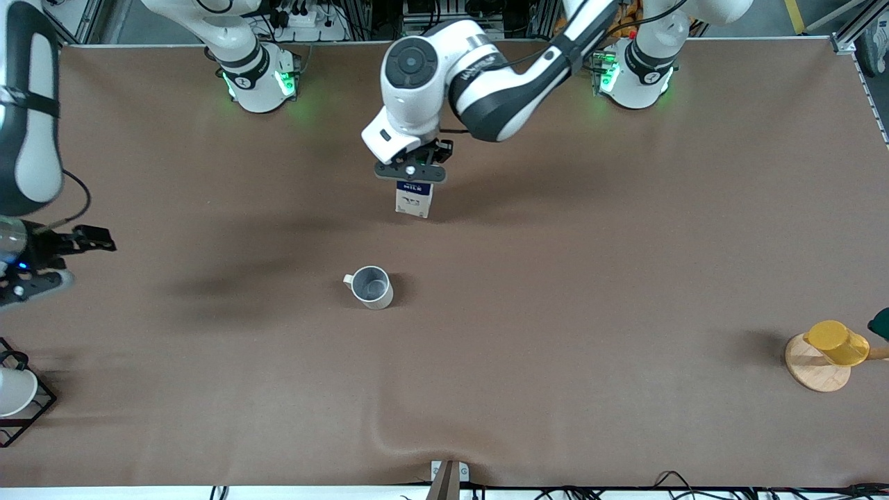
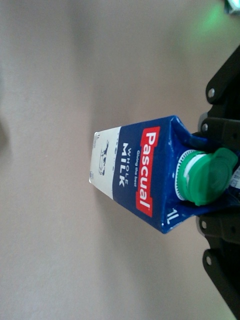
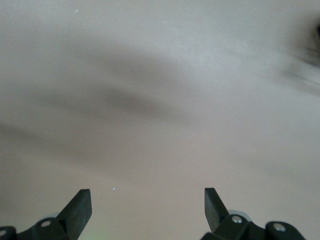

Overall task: Place milk next to cup
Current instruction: 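Lower the milk carton beside the mug with the left gripper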

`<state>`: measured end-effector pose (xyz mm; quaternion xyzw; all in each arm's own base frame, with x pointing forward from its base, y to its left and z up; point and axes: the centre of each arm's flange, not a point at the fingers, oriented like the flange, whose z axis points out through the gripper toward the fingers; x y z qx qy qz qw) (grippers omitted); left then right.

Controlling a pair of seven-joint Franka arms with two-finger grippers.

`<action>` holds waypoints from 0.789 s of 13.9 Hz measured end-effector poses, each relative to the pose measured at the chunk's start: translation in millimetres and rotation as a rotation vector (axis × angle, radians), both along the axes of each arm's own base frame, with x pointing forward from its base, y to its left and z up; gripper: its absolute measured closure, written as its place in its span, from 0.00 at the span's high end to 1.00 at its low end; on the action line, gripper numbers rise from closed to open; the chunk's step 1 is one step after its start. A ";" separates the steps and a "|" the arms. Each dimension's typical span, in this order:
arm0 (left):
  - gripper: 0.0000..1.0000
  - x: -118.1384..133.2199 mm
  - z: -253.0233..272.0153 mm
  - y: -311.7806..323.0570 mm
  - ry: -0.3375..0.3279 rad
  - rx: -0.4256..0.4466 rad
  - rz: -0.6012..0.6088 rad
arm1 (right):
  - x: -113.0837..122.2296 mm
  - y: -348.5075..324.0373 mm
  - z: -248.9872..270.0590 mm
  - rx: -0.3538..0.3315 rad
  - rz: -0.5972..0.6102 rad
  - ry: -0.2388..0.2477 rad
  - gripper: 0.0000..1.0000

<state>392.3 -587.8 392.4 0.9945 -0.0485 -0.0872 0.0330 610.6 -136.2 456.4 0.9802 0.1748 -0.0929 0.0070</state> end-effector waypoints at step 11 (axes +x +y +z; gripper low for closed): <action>0.44 50.1 -42.7 -20.8 -0.129 -0.073 0.128 | -71.6 -54.3 28.3 0.053 -0.127 0.045 1.00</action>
